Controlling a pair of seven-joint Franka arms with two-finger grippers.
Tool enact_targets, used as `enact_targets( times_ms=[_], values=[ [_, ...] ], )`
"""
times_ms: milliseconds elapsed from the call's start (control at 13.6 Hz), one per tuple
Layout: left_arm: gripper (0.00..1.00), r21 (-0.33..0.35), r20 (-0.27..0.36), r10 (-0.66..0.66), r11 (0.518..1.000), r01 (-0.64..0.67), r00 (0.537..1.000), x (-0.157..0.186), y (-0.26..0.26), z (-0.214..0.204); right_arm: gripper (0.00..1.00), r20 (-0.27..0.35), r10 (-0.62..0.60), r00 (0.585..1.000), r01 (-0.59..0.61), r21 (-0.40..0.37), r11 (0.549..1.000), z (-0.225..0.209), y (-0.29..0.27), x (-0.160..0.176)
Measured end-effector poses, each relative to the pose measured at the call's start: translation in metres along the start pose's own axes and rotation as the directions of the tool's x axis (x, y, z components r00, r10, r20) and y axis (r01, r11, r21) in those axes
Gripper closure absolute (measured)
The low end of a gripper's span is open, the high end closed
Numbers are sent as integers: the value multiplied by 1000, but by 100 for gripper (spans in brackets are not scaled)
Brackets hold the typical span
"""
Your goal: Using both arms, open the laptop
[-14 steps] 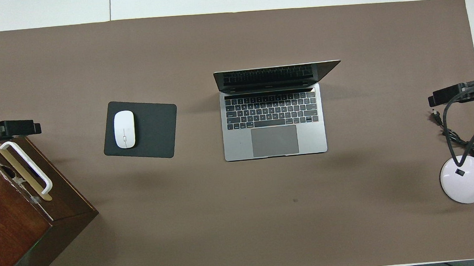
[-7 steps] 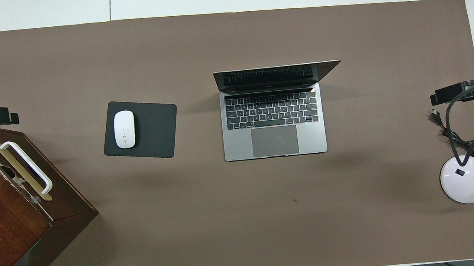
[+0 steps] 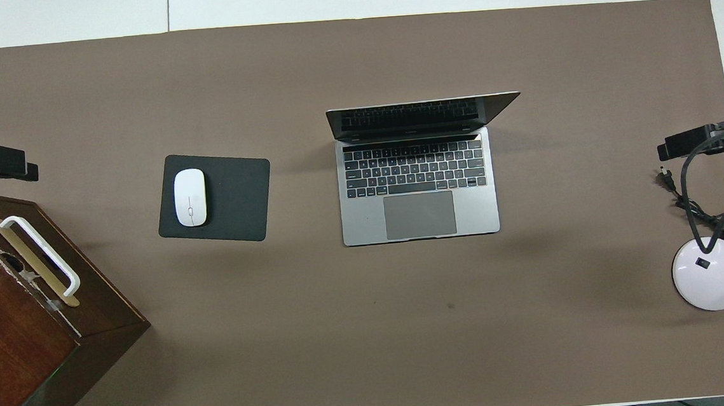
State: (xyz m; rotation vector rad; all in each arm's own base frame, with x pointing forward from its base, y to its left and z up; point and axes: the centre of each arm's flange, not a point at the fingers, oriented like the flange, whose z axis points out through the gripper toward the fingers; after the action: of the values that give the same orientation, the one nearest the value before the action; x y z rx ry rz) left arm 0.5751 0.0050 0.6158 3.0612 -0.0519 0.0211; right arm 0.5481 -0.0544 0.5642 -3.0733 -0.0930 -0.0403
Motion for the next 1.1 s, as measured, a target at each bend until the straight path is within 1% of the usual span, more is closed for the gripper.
enact_targets(
  times_ms=[294,588,735,808,955,1102],
  values=[
    [0,0,75,2,1000,-2,997,-8,2,6,0,7,-1,1000,1,1,1000,-1,-1,-1],
    [0,4,81,-17,1000,17,997,-9,1,8,0,12,-2,1000,2,2,1000,-1,-1,-1],
    [0,6,86,-17,1000,17,996,-9,1,11,0,27,-3,1000,3,5,1000,-4,-2,-3],
    [0,16,91,-16,1000,14,996,-10,1,13,0,31,-7,999,7,6,1000,-7,-4,-3],
    [0,63,94,-9,998,3,995,-10,0,14,0,32,-19,999,19,7,1000,-12,-11,-3],
    [0,77,87,4,997,-11,996,-10,0,13,0,29,-22,999,22,6,1000,-14,-12,-2]
  ],
)
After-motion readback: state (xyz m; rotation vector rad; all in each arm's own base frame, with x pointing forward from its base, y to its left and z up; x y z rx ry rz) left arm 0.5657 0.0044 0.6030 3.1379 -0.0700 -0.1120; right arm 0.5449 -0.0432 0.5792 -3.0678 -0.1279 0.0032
